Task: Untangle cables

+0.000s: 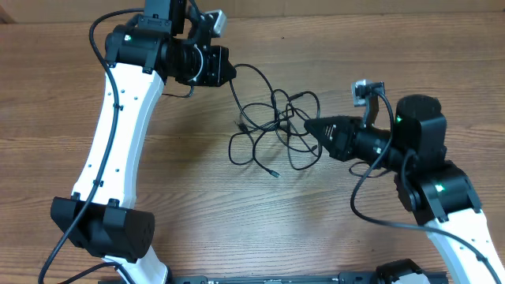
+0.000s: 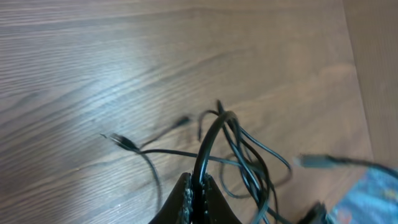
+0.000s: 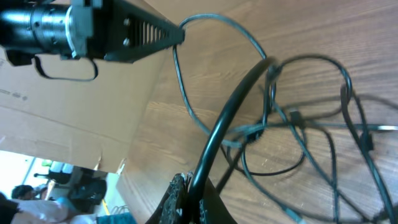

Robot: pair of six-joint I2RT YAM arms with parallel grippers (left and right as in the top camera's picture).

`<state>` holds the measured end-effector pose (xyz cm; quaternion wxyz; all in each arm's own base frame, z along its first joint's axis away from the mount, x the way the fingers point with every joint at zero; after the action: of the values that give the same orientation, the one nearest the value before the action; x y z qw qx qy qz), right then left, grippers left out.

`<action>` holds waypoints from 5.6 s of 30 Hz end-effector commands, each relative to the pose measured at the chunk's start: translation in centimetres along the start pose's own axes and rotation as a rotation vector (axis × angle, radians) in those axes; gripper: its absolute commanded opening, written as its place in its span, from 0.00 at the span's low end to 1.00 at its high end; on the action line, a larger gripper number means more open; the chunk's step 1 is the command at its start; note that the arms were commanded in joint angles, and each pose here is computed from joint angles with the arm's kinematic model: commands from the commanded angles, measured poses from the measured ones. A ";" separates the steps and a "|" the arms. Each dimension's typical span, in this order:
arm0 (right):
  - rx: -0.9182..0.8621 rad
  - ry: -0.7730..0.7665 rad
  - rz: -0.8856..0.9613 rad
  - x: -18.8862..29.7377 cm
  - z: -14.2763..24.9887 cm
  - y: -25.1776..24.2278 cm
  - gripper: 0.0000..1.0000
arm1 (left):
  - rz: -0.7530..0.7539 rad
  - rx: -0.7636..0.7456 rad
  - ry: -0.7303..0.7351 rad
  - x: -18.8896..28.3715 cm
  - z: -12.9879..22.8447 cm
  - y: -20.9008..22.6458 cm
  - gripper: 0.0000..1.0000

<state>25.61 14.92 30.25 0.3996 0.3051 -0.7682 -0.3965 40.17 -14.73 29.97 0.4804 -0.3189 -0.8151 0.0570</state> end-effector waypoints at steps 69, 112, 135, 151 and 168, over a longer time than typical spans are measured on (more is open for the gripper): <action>-0.657 -0.045 0.172 -10.0 -0.3 -4.8 0.21 | 0.720 -0.431 -0.175 4.0 -0.1 -11.1 0.04; -0.871 -0.114 0.190 -9.7 -0.7 -5.2 0.04 | 0.770 -0.447 -0.134 3.4 0.7 -13.3 0.04; -0.334 -0.521 -0.317 7.3 -6.6 7.2 0.04 | 0.131 -0.265 0.090 -1.3 2.2 -5.7 0.04; -0.534 -0.701 -0.027 9.2 -8.3 -0.7 0.04 | -0.467 0.153 0.188 -3.8 5.8 3.3 0.04; -0.912 -0.566 0.628 8.5 -0.7 -12.6 0.21 | -0.105 -0.124 0.157 -5.4 4.3 -0.9 0.04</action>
<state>24.10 2.03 23.54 0.3588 -0.2320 -0.6532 -0.6251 39.41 -14.20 22.54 0.5561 -0.1445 -0.8169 -0.0495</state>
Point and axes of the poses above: each gripper's point midway between its finger pads, its own x axis back along the fingers, its own y axis along the line the jaws close on, z = x × y, the point moved 4 cm from there along x, back along the fingers, and after that the axes turned 14 degrees about -x, right-handed, at the moved point
